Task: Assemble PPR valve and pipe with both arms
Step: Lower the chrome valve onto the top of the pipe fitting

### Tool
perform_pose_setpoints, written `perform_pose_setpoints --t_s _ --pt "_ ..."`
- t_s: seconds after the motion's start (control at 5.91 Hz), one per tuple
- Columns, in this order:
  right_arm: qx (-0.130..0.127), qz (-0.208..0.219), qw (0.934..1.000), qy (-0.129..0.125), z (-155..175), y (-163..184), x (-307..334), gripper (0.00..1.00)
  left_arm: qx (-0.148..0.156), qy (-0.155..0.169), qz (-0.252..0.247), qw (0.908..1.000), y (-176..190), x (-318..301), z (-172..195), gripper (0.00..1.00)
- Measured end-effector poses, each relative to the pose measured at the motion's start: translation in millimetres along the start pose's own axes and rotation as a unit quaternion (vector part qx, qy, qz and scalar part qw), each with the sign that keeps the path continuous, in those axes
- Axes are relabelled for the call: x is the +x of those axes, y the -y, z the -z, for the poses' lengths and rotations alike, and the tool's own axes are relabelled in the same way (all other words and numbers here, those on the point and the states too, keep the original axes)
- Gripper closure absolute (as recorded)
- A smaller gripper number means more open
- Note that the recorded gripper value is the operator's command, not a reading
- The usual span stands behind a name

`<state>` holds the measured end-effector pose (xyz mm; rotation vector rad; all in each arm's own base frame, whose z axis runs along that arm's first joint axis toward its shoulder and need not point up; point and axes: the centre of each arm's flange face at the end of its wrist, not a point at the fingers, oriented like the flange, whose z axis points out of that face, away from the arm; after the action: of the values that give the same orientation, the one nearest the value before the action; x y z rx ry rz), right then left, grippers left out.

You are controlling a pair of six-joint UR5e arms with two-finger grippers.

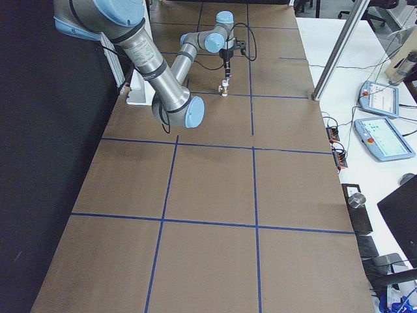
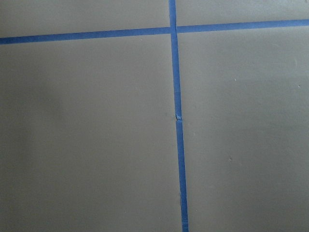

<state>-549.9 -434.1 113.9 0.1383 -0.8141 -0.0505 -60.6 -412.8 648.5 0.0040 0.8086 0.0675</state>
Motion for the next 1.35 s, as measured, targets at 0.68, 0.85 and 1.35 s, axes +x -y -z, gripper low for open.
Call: perform_pose_setpoints --t_s 0.68,0.85,1.35 --pt "-0.007 0.004 1.0 -0.005 -9.1 -8.6 -0.2 1.0 -0.001 0.0 0.0 1.0 0.0 -0.3 -0.7 0.0" --pt "-0.007 0.004 1.0 -0.004 -9.0 -9.0 -0.1 1.0 0.0 0.0 0.0 1.0 0.0 -0.4 -0.4 0.0" --pt "-0.007 0.004 0.9999 -0.008 -12.6 -9.5 1.3 1.0 0.0 0.0 -0.001 1.0 0.7 0.4 0.4 0.0"
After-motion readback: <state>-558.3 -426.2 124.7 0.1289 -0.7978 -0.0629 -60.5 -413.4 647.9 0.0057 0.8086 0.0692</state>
